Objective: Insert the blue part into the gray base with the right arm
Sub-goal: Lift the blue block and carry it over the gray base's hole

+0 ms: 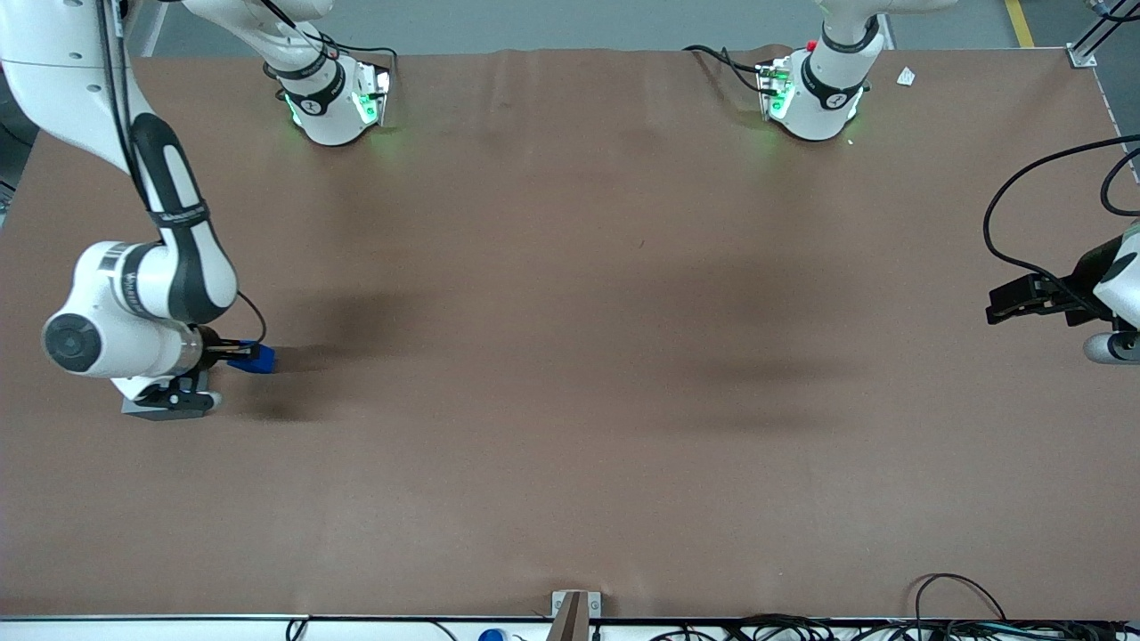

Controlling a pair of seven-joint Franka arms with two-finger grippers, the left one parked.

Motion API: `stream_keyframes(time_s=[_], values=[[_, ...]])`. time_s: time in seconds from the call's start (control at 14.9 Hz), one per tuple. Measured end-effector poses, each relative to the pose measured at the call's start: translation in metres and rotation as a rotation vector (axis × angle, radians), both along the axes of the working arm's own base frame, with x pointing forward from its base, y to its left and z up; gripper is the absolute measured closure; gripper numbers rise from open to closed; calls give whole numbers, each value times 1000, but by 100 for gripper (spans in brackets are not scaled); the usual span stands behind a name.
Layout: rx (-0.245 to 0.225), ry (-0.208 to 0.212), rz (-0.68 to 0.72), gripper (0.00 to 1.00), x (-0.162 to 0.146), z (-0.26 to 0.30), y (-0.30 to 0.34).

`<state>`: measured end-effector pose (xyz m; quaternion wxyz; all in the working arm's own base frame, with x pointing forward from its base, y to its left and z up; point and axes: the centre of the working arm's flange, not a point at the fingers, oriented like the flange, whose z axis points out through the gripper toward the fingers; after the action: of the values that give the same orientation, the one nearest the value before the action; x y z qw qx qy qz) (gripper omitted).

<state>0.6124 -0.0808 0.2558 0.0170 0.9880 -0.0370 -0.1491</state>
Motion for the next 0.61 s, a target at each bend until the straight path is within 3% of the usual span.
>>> stream_keyframes(time_s=[0.13, 0.61], values=[[4, 20, -6, 49, 12, 34, -6], [27, -63, 88, 49, 33, 86, -41]])
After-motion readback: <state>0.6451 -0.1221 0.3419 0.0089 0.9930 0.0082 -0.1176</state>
